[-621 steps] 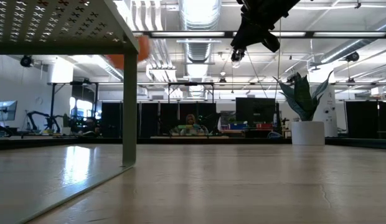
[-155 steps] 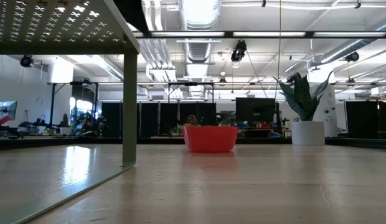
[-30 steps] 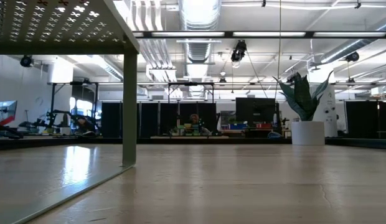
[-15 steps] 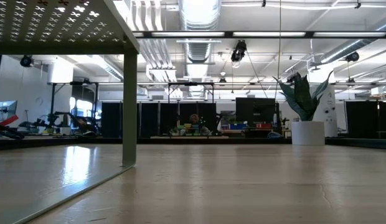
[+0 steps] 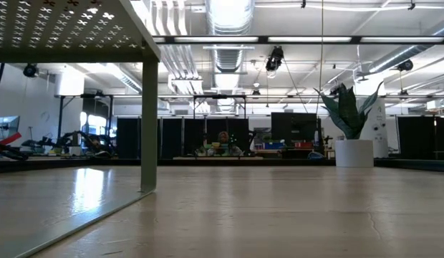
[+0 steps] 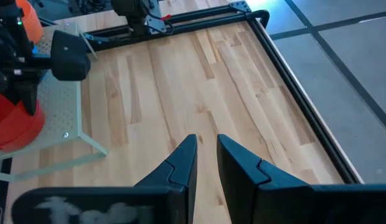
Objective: Pick & Place Mini bowls
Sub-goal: Stack the red bowl on the red bowls on the shelf, then return to Home Position
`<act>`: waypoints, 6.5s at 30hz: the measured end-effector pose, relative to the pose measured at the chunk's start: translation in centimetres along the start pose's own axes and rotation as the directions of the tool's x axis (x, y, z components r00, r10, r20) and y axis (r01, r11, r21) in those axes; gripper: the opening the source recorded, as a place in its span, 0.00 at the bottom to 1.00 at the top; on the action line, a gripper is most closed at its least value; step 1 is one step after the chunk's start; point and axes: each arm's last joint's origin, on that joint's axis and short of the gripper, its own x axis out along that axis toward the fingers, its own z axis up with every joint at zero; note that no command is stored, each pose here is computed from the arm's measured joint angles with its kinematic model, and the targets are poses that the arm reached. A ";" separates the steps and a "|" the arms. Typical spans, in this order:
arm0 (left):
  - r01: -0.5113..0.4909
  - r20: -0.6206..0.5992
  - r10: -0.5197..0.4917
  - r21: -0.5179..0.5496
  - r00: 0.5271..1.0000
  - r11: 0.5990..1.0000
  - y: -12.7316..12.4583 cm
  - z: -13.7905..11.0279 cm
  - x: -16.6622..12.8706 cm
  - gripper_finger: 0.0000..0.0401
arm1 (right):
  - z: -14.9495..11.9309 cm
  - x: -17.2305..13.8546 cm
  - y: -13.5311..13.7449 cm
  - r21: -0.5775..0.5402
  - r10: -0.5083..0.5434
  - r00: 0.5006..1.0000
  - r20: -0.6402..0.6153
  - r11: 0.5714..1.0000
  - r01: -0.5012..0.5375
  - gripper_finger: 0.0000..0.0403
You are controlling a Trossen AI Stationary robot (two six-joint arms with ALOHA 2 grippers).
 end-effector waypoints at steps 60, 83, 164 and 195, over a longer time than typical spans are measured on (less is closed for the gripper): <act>-0.010 0.094 -0.005 0.152 0.996 0.988 -1.2 1.2 -7.8 0.13 | -0.1 -1.4 -0.1 -0.012 0.054 0.998 0.025 0.998 -0.054 0.14; -0.358 0.629 0.240 0.065 0.739 0.931 2.1 -6.8 -24.5 0.00 | -2.2 -10.8 0.3 -0.196 0.226 0.946 0.234 0.964 -0.182 0.05; -0.193 0.977 0.072 -0.033 0.198 0.981 12.1 -31.8 -28.0 0.00 | -25.9 -14.4 -8.2 -0.075 0.272 0.539 0.797 0.931 -0.358 0.02; -0.270 0.949 0.014 0.075 0.314 0.960 11.8 -30.7 -24.0 0.00 | -25.9 -12.1 -7.5 -0.131 0.274 0.527 0.804 0.947 -0.293 0.02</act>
